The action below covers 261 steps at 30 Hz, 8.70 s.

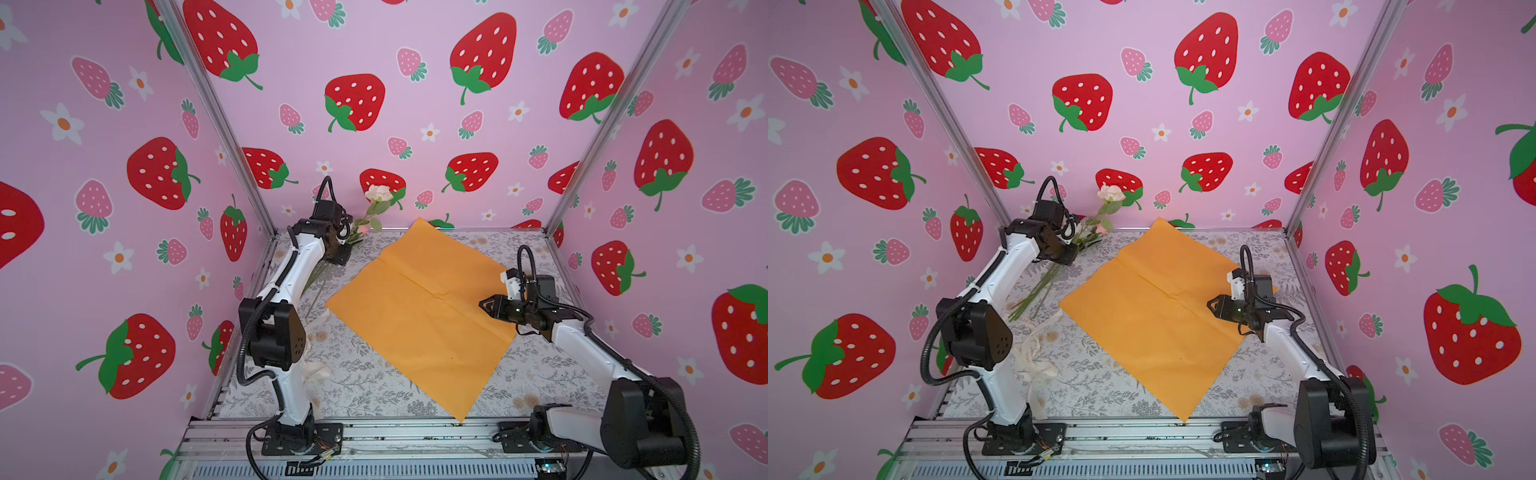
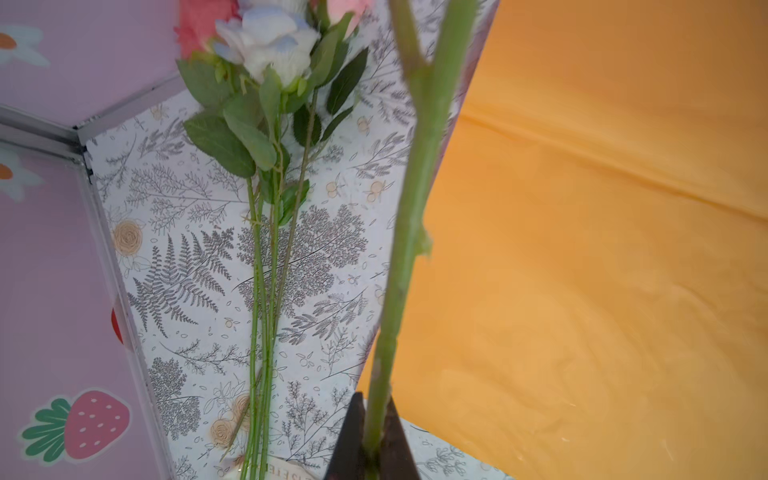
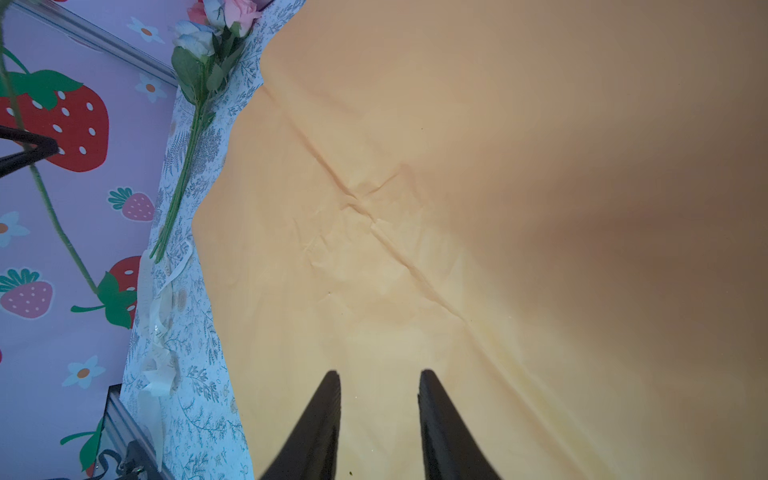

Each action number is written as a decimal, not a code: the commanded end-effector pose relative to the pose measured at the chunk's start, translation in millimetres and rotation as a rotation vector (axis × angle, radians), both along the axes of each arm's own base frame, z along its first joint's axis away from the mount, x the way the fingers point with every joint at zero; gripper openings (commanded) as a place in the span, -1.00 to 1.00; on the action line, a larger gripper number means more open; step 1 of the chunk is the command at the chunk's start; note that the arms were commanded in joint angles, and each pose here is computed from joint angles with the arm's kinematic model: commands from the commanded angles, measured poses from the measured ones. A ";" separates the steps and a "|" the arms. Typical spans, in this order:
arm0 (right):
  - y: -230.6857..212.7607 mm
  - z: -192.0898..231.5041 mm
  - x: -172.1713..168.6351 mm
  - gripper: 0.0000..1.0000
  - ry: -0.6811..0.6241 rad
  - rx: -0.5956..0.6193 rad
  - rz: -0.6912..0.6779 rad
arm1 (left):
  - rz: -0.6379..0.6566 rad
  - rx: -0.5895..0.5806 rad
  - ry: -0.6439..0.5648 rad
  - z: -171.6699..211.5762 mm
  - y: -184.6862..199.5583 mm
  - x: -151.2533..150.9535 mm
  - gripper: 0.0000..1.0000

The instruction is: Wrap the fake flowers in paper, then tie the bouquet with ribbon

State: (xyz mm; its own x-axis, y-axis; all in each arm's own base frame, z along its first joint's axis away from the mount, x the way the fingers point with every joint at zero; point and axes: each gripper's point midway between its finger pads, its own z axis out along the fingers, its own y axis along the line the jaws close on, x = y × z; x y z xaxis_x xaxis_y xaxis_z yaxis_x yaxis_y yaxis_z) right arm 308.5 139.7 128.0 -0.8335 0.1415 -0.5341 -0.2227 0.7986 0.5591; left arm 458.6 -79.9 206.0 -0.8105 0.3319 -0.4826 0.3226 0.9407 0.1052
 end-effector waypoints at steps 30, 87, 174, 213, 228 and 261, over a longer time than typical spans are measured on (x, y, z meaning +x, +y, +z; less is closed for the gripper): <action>-18.0 -9.9 -19.2 -0.24 0.020 -0.053 -0.089 | 0.439 -0.630 0.436 -137.0 -295.5 -19.7 -0.95; 55.1 51.8 -8.6 0.02 -0.203 0.104 0.171 | 0.236 -0.299 0.062 -56.7 2.5 6.2 0.11; 107.4 -4.5 2.4 0.02 0.012 0.008 0.239 | 0.291 -0.205 0.403 -189.2 112.0 53.3 -0.56; 90.5 3.3 -23.5 0.02 -0.018 0.015 0.213 | 0.448 -0.449 0.327 -128.4 63.3 -10.1 -0.51; 93.9 -4.5 -19.8 0.02 -0.002 0.016 0.219 | 0.487 -0.366 0.350 -169.2 69.4 15.6 -0.35; 39.8 -1.3 -12.3 0.02 -0.033 -0.060 -0.033 | 0.325 -0.570 0.215 -74.2 -81.8 -3.8 -1.00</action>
